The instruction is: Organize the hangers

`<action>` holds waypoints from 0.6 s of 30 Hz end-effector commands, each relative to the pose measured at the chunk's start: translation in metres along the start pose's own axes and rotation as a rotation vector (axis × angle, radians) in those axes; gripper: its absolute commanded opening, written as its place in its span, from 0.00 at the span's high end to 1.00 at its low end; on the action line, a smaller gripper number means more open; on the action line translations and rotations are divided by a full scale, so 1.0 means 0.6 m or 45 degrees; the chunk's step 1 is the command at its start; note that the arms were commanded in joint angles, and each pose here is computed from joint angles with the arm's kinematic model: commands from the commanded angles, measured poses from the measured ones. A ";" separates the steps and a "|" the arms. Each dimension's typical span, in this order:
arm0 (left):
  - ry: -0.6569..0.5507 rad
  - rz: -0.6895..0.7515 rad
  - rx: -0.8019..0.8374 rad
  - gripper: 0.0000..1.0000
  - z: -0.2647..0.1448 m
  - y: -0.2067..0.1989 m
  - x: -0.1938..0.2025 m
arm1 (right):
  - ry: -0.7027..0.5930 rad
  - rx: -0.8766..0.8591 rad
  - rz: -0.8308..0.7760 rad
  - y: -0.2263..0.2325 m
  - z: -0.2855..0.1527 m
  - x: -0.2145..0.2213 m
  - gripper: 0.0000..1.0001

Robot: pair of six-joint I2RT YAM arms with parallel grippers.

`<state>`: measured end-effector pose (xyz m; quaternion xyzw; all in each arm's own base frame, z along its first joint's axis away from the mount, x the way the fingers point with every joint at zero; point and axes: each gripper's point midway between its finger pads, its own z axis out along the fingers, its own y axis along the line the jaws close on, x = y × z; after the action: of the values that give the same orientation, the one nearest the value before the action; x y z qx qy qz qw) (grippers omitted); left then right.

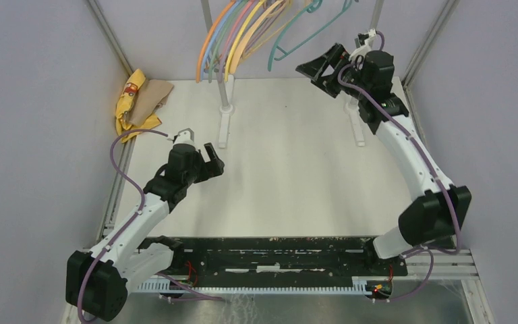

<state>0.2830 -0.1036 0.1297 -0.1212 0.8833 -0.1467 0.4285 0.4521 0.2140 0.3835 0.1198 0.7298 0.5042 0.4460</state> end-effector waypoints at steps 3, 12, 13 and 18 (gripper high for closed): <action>-0.118 0.008 0.079 0.01 -0.003 -0.019 -0.034 | -0.058 0.365 -0.466 -0.107 -0.136 0.045 0.00; -0.171 -0.077 -0.023 0.01 0.005 0.001 -0.045 | -0.092 0.835 -0.528 -0.285 -0.234 0.108 0.00; -0.162 -0.083 -0.046 0.01 0.007 0.005 -0.043 | -0.080 0.876 -0.521 -0.298 -0.239 0.113 0.00; -0.141 -0.089 -0.119 0.01 0.011 0.015 -0.047 | 0.012 0.966 -0.554 -0.341 -0.245 0.138 0.00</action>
<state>0.2914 -0.0926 0.1243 -0.1406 0.8755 -0.1197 0.4465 0.3432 0.0909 0.1844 0.1244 0.8728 0.1398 0.4508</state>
